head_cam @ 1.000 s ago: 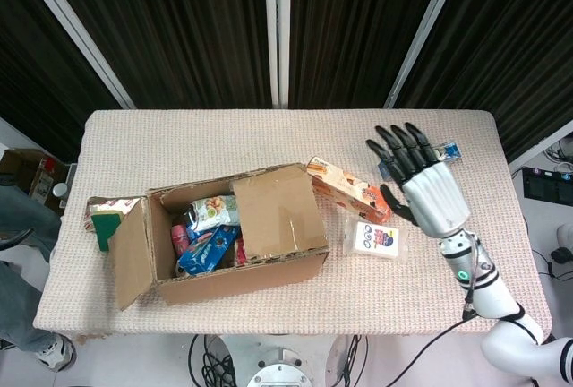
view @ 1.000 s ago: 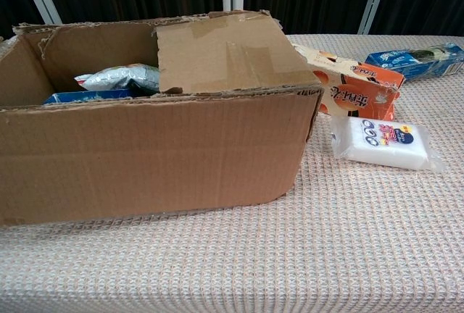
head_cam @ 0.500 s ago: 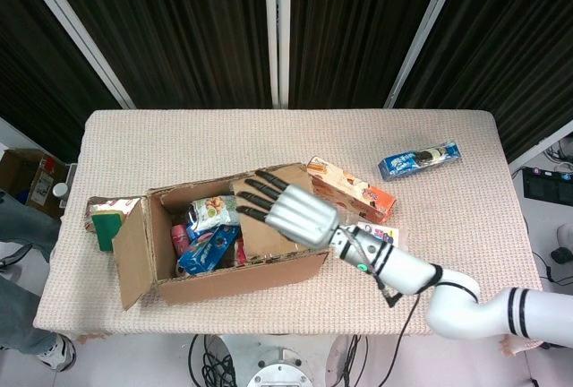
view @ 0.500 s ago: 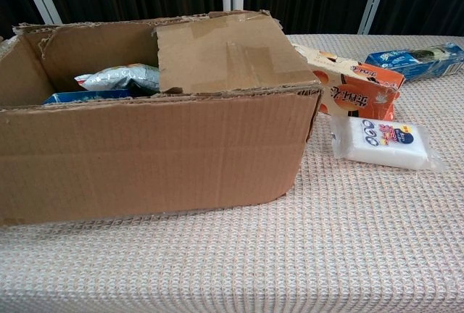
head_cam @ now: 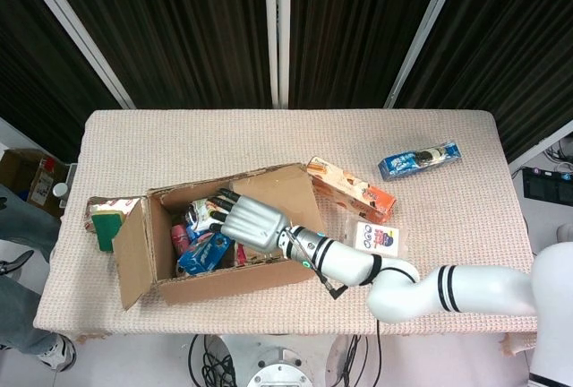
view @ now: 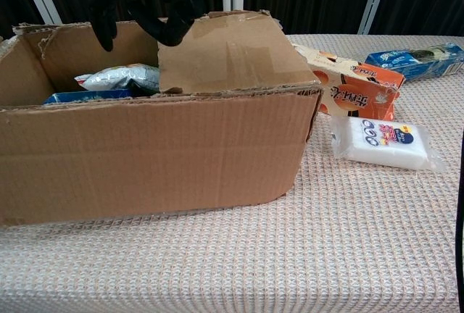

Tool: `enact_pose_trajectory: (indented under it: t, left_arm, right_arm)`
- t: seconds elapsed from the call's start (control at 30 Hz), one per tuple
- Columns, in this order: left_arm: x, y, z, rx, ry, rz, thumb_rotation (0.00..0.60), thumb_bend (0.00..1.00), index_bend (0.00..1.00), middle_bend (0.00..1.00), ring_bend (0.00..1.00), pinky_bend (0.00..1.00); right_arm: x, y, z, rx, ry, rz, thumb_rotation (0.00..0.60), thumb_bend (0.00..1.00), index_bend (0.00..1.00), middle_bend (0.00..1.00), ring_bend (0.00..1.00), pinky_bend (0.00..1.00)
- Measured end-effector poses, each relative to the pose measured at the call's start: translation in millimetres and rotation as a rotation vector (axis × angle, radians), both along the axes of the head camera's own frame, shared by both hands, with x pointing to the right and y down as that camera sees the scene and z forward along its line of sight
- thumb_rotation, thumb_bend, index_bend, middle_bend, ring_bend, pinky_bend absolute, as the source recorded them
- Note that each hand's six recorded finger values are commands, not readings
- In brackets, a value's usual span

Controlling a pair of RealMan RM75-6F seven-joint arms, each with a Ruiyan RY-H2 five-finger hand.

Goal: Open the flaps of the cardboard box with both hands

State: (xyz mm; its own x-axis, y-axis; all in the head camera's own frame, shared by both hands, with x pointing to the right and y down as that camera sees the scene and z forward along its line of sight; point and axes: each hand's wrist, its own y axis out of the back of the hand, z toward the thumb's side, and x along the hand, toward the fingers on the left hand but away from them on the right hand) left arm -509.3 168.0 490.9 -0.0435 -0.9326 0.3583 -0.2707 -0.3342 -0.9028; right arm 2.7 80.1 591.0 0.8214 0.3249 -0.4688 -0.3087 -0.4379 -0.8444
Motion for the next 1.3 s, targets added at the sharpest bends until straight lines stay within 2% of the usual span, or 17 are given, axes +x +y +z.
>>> enact_pose_trajectory:
  t: [0.23, 0.5, 0.87, 1.3]
  left_arm:
    - [-2, 2, 0, -0.003, 0.004, 0.001, 0.397, 0.11, 0.19, 0.25, 0.17, 0.28]
    - [-2, 1, -1, -0.003, 0.017, 0.001, 0.398, 0.11, 0.19, 0.25, 0.17, 0.28]
    - [2, 1, 1, -0.022, 0.034, 0.005, 0.399, 0.11, 0.19, 0.25, 0.17, 0.28]
    - [13, -8, 3, -0.039, 0.065, 0.021, 0.400, 0.11, 0.19, 0.25, 0.17, 0.28]
  right_arm:
    - [-4, 2, 21, 0.009, 0.103, 0.004, 0.600, 0.93, 0.31, 0.19, 0.00, 0.00]
    - [-3, 2, 27, 0.033, 0.160, 0.008, 0.600, 0.93, 0.33, 0.23, 0.00, 0.00]
    - [14, -11, 3, 0.084, 0.146, 0.053, 0.600, 0.95, 0.42, 0.35, 0.00, 0.00]
    - [51, -37, -36, 0.133, 0.118, 0.147, 0.600, 0.96, 0.44, 0.40, 0.00, 0.00]
